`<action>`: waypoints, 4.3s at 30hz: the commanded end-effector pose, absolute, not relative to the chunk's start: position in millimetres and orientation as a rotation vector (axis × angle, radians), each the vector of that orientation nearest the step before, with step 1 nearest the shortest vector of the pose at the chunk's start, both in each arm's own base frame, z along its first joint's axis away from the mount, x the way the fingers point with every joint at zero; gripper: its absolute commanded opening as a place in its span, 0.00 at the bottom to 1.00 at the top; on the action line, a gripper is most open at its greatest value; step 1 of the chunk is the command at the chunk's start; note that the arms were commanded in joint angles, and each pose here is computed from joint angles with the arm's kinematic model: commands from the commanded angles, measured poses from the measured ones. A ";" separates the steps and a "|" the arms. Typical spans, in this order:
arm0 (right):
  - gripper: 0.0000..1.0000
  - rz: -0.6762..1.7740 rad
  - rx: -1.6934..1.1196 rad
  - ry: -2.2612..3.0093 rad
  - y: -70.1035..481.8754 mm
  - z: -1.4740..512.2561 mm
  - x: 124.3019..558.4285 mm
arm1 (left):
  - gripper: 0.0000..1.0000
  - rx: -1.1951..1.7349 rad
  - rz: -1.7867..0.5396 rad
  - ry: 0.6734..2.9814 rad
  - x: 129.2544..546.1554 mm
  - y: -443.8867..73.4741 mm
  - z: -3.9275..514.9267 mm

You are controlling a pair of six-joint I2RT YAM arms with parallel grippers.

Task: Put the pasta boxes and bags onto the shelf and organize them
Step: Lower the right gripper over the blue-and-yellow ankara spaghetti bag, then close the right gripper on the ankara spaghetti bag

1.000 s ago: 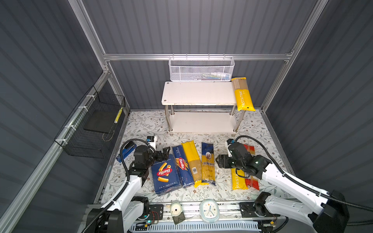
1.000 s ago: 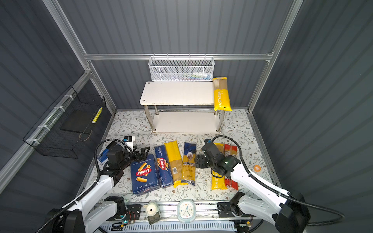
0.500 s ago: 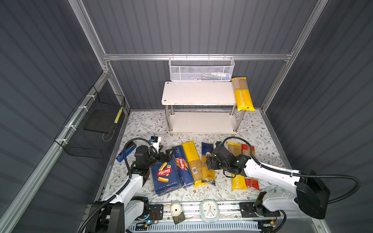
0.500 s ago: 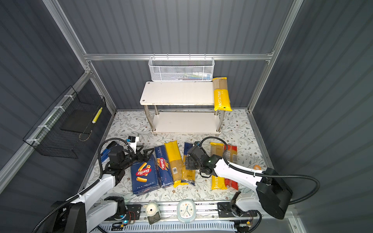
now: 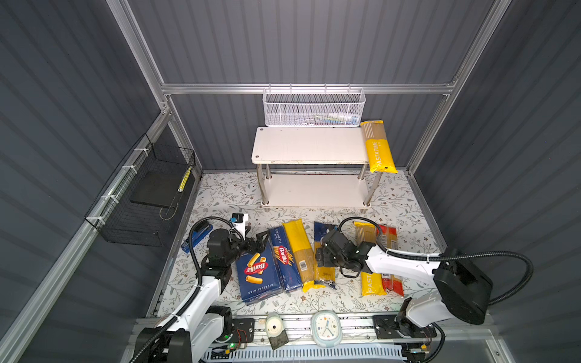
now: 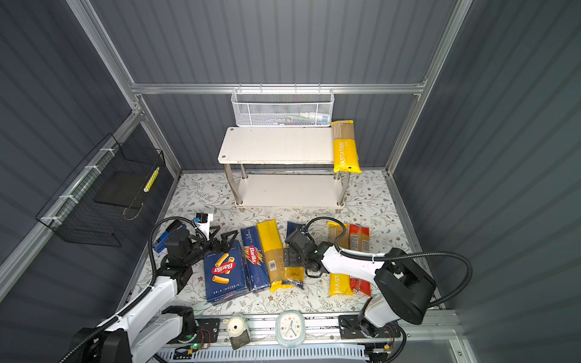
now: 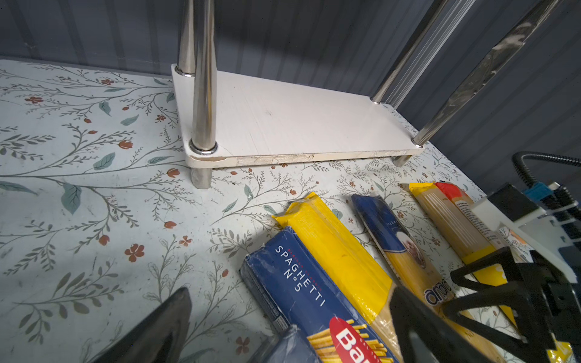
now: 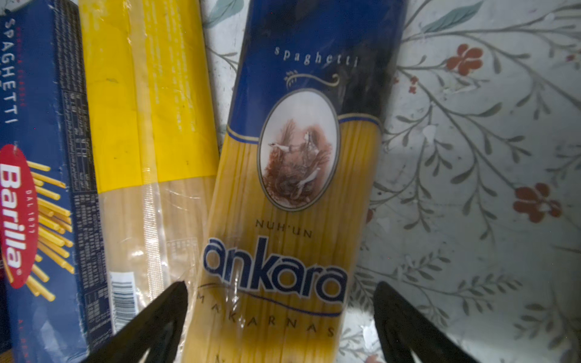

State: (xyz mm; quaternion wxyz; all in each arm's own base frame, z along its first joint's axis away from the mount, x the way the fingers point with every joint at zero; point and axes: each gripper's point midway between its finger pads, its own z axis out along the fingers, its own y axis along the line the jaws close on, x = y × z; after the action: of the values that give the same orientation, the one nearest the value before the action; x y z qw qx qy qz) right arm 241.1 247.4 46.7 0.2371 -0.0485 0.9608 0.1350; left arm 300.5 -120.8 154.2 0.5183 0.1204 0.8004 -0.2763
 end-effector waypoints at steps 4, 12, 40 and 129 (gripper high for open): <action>0.94 0.368 -0.117 2.638 251.8 40.6 243.3 | 0.99 0.317 -0.638 1.897 294.3 -120.4 156.4; 0.94 0.397 -0.126 2.644 261.9 34.9 246.2 | 1.00 0.291 -0.598 1.918 296.4 -114.4 154.2; 0.93 0.235 -0.151 2.640 222.0 45.1 230.4 | 1.00 0.267 -0.579 1.916 296.7 -110.5 154.6; 0.71 0.099 -0.180 2.703 220.0 1.7 226.9 | 1.00 0.248 -0.566 1.919 296.7 -107.4 153.7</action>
State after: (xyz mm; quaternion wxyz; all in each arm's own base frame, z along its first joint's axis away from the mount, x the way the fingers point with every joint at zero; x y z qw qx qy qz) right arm 240.6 237.7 18.4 0.2505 -0.0637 0.9636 0.0683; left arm 299.7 -107.0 157.3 0.5356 0.1015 0.8033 -0.2399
